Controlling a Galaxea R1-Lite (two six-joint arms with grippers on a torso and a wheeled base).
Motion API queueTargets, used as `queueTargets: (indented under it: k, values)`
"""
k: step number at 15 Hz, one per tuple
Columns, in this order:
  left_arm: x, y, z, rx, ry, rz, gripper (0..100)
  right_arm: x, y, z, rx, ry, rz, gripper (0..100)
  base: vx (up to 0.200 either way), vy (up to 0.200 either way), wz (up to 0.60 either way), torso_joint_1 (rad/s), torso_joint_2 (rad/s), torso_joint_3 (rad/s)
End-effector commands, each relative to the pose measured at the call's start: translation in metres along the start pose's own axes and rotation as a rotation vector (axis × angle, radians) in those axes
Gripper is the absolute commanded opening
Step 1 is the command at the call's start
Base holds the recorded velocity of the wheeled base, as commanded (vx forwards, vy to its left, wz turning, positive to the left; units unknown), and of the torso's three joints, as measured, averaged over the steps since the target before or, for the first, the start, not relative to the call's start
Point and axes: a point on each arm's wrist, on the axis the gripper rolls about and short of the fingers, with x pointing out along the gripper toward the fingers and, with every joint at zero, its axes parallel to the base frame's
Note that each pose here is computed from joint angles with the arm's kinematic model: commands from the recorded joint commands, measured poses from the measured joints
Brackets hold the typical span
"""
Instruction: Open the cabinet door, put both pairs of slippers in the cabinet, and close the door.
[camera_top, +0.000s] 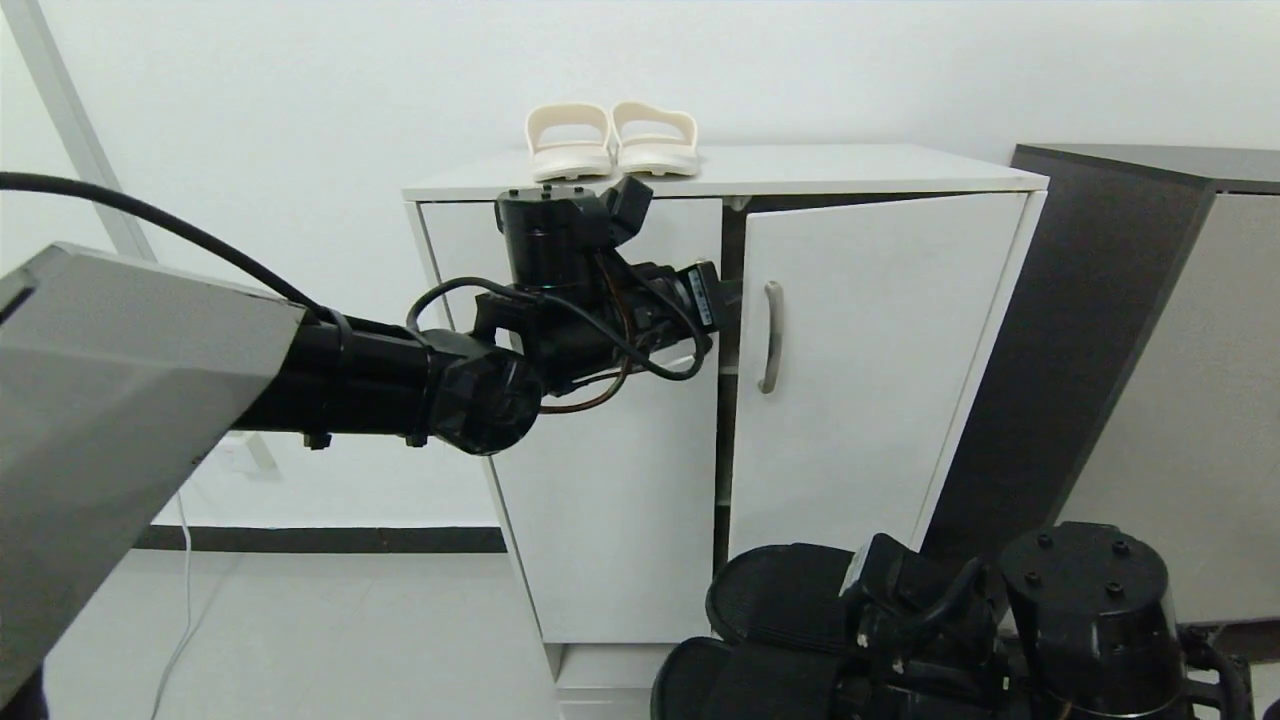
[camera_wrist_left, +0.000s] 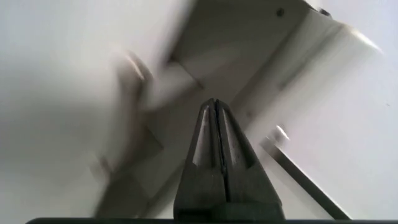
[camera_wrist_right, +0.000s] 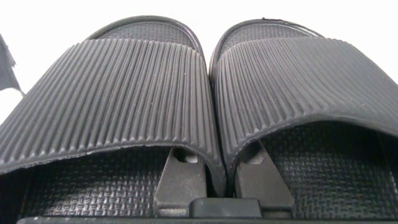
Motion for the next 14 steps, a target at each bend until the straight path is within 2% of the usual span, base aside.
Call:
queueTargets:
  k: [1, 2, 3, 4, 6, 7, 8, 9, 11, 12, 13, 14]
  values:
    - [-0.009, -0.031, -0.005, 0.005, 0.015, -0.054, 0, 0.001, 0.002, -0.001, -0.003, 0.006, 0.009, 0, -0.200, 0.000, 0.00, 0.002, 0.00, 0.007]
    - [-0.010, -0.039, -0.008, 0.006, 0.016, -0.075, 0, 0.001, 0.003, -0.002, -0.004, 0.009, 0.011, 0, -0.200, 0.000, 0.00, -0.002, 0.00, 0.002]
    - [-0.011, -0.057, -0.012, 0.013, 0.009, -0.124, 0, 0.002, 0.003, -0.002, -0.003, 0.011, 0.011, 0, -0.200, 0.000, 0.00, -0.007, 0.00, 0.007]
    - [-0.012, -0.062, -0.013, 0.012, 0.011, -0.137, 0, 0.001, 0.003, -0.003, -0.005, 0.012, 0.011, 0, -0.200, 0.000, 0.00, 0.002, 0.01, -0.002]
    - [-0.012, -0.060, -0.013, 0.012, 0.010, -0.134, 0, 0.001, 0.002, -0.002, -0.004, 0.011, 0.008, 0, -0.200, 0.000, 0.00, 0.000, 0.00, 0.005]
    - [-0.015, -0.056, -0.009, 0.016, -0.003, -0.120, 0, 0.001, 0.002, -0.002, -0.005, 0.010, 0.006, 0, 0.000, 0.000, 0.00, 0.000, 0.00, 0.000]
    - [-0.024, -0.050, -0.002, 0.020, -0.024, -0.088, 0, 0.002, 0.001, -0.001, 0.001, 0.007, -0.003, 0, 0.000, 0.000, 0.00, 0.000, 0.00, 0.000]
    - [-0.038, -0.050, 0.006, 0.026, -0.058, -0.067, 0, 0.005, -0.004, 0.000, 0.014, 0.004, -0.020, 0, 0.000, 0.000, 0.00, 0.000, 0.00, 0.000]
    - [-0.079, -0.058, 0.020, 0.052, -0.108, -0.031, 0, 0.011, -0.019, 0.004, 0.037, -0.008, -0.086, 0, 0.000, 0.000, 0.00, 0.000, 0.00, 0.000]
    - [-0.126, -0.067, 0.029, 0.109, -0.136, -0.007, 0, 0.016, -0.028, 0.005, 0.062, -0.016, -0.132, 0, 0.000, 0.000, 0.00, 0.000, 0.00, 0.000]
    - [-0.160, -0.077, 0.032, 0.145, -0.158, 0.002, 0, 0.020, -0.030, 0.004, 0.074, -0.025, -0.146, 0, 0.000, 0.000, 0.00, 0.000, 0.00, 0.000]
    - [-0.196, -0.087, 0.029, 0.152, -0.163, 0.035, 0, 0.023, -0.032, 0.004, 0.083, -0.036, -0.161, 0, 0.000, 0.000, 0.00, 0.000, 0.00, 0.000]
